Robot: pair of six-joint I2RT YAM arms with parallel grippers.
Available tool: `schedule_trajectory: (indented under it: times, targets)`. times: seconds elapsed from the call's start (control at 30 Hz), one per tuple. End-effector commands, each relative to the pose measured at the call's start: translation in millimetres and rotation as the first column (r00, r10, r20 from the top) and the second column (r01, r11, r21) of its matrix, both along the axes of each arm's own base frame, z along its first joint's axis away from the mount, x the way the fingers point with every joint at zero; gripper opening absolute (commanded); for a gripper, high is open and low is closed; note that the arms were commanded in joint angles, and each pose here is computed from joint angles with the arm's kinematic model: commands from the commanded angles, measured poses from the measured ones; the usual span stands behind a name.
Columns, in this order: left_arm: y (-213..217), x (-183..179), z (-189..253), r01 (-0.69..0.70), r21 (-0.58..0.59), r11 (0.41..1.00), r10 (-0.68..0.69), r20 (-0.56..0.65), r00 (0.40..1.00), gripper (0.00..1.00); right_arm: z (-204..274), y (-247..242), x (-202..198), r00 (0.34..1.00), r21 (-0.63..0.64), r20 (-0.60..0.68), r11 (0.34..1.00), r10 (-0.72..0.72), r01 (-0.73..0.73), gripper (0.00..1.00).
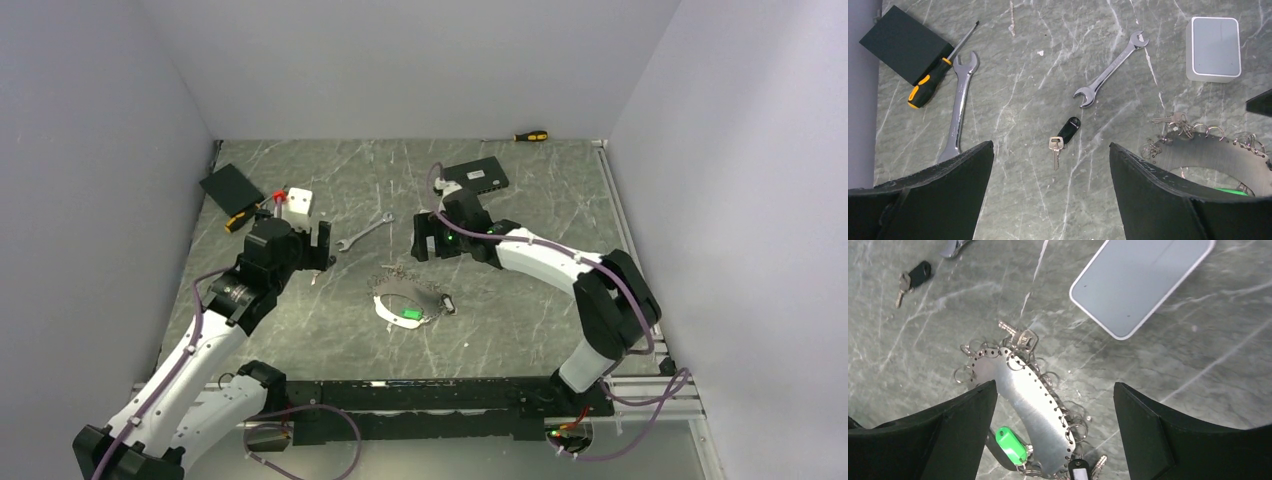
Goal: Put the keys on the keyring
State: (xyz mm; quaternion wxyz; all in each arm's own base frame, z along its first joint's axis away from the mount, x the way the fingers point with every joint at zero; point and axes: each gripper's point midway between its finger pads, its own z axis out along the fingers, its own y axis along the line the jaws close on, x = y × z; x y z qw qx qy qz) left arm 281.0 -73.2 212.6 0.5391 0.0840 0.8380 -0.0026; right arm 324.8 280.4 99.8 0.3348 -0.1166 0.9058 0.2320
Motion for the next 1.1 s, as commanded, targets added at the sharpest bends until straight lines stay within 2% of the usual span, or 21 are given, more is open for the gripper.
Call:
schedule_trajectory:
  times: [0.0,0.23,0.47,0.8,1.07]
  targets:
    - [0,2,15,-0.014,-0.031,0.999,0.016,0.042,0.999,0.9,-1,18,3,0.994,-0.018,-0.004,0.994,0.112,-0.112,0.89]
    - [-3,5,11,-0.001,-0.021,1.0,0.002,0.034,0.999,0.87,-32,29,0,0.977,-0.067,-0.086,0.977,0.194,-0.2,0.84]
    - [-4,4,12,0.008,-0.023,1.0,-0.008,0.034,0.999,0.86,-52,37,-13,0.952,-0.071,-0.153,0.958,0.265,-0.278,0.7]
    - [-3,5,11,0.003,-0.016,1.0,-0.003,0.035,0.999,0.87,-71,44,-29,0.916,-0.036,-0.218,0.935,0.336,-0.352,0.3]
    - [-3,5,10,0.002,-0.013,1.0,-0.002,0.031,1.0,0.87,-74,43,-39,0.901,-0.021,-0.235,0.925,0.364,-0.379,0.09]
